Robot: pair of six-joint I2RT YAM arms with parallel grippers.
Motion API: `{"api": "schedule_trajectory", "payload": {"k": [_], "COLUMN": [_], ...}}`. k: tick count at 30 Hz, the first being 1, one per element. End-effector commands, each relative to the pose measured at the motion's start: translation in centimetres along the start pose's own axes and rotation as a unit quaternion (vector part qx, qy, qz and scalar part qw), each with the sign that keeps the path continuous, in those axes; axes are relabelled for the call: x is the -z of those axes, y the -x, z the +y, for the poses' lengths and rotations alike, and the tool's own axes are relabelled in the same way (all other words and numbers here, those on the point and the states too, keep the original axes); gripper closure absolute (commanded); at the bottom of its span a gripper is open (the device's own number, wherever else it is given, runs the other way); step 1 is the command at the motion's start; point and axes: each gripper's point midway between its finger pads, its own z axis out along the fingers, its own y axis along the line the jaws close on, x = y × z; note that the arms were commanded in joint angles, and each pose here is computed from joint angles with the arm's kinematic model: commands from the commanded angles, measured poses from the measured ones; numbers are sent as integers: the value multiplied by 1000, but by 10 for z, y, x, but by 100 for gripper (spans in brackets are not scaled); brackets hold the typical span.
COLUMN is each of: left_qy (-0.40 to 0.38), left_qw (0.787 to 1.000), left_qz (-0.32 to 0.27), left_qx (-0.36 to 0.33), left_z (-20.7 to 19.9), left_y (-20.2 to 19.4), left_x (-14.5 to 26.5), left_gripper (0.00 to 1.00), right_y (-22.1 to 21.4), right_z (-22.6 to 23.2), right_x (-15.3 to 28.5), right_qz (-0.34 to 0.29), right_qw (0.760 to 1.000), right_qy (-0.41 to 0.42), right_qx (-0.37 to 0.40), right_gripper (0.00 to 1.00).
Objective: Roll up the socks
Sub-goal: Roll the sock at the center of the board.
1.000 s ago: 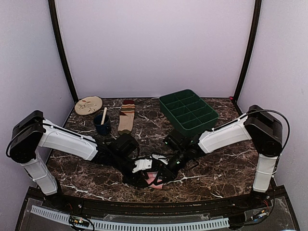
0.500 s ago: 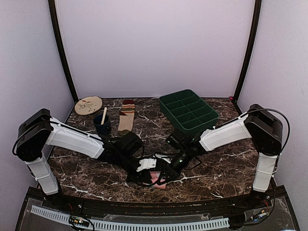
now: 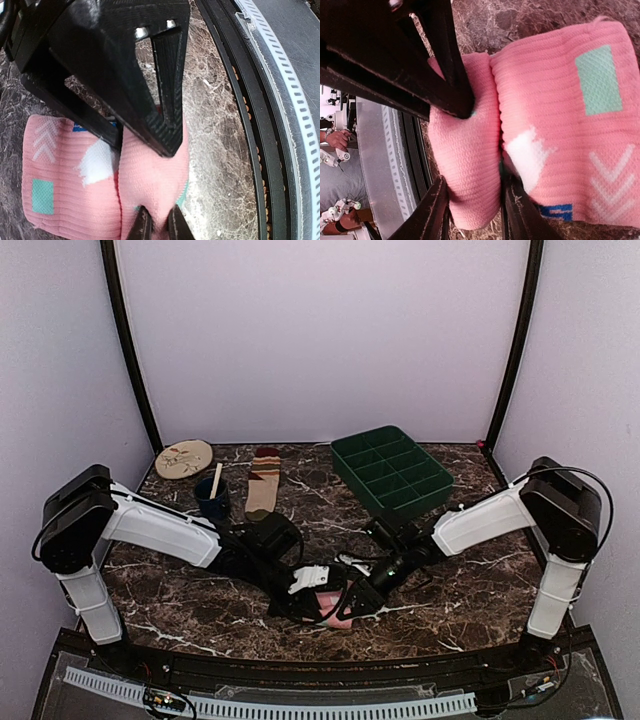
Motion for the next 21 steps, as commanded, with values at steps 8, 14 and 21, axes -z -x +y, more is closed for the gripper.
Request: {"api": "schedule_trajectory", "payload": {"k": [8, 14, 21], "left_qy": [-33, -43, -73], "left_qw": [995, 995, 991], "left_qz": [62, 62, 63], "left_qx": [65, 70, 91], "left_z": [-12, -13, -13], "left_y": [-45, -42, -40], "left_x": [-2, -4, -9], "left_gripper": [100, 100, 100], "right_y": [-35, -34, -25], "right_z": [-26, -27, -35], "right_x": [15, 29, 57], "right_qz": [2, -30, -79], "right_qw": [996, 994, 983], "right_qy": [-45, -60, -145], "right_qx": [-80, -90, -83], "right_gripper": [67, 67, 67]}}
